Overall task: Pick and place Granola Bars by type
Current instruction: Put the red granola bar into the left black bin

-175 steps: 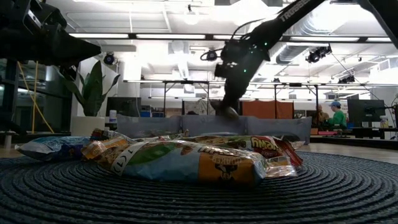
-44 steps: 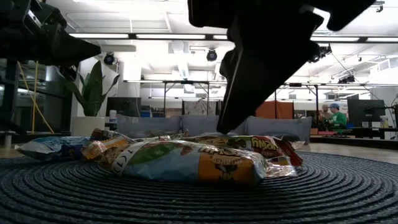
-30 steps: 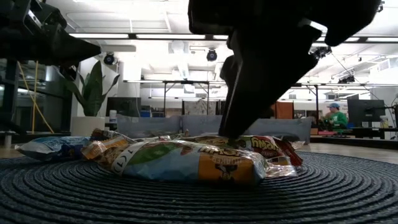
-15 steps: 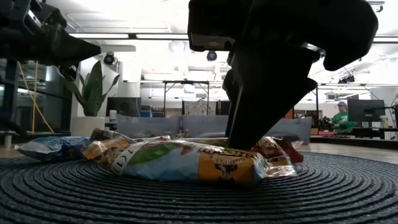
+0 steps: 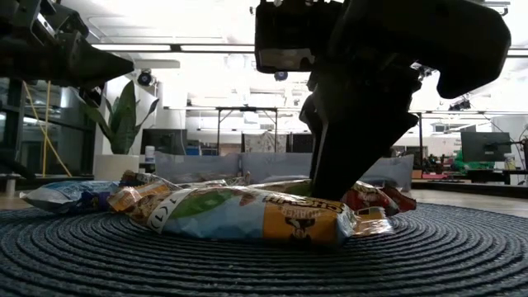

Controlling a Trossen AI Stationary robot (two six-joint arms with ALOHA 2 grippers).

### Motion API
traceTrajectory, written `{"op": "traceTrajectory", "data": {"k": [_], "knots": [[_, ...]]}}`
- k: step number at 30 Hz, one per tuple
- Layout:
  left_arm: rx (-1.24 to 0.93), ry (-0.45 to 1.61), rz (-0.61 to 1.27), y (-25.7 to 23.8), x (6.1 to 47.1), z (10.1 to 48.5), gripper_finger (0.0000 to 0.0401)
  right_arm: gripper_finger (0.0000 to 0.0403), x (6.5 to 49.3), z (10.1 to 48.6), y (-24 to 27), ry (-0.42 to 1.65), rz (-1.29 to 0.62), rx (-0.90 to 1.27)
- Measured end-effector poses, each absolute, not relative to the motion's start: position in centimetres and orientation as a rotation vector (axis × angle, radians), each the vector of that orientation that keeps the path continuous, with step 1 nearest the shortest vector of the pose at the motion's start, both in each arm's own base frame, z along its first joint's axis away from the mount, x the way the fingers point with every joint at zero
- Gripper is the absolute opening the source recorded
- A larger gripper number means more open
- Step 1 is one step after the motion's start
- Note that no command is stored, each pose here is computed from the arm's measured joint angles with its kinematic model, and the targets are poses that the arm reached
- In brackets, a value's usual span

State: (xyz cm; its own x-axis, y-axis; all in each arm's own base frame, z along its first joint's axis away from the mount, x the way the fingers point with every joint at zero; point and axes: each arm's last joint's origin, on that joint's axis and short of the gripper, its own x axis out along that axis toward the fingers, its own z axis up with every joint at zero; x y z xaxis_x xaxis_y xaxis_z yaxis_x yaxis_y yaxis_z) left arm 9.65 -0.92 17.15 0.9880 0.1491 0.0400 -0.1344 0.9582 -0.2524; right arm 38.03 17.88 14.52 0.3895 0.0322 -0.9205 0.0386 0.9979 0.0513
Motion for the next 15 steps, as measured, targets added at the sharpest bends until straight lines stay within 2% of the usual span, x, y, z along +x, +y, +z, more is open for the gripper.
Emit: {"op": "traceTrajectory", "data": {"k": [9, 15], "knots": [[-0.252, -0.059, 0.144, -0.92, 9.65, 17.15, 0.0001, 0.0031, 38.32, 14.66, 18.11, 1.146, 0.016, 0.119], [-0.252, -0.058, 0.144, -0.92, 9.66, 17.14, 0.0001, 0.0023, 38.78, 15.35, 18.2, 1.117, 0.069, 0.173]]}}
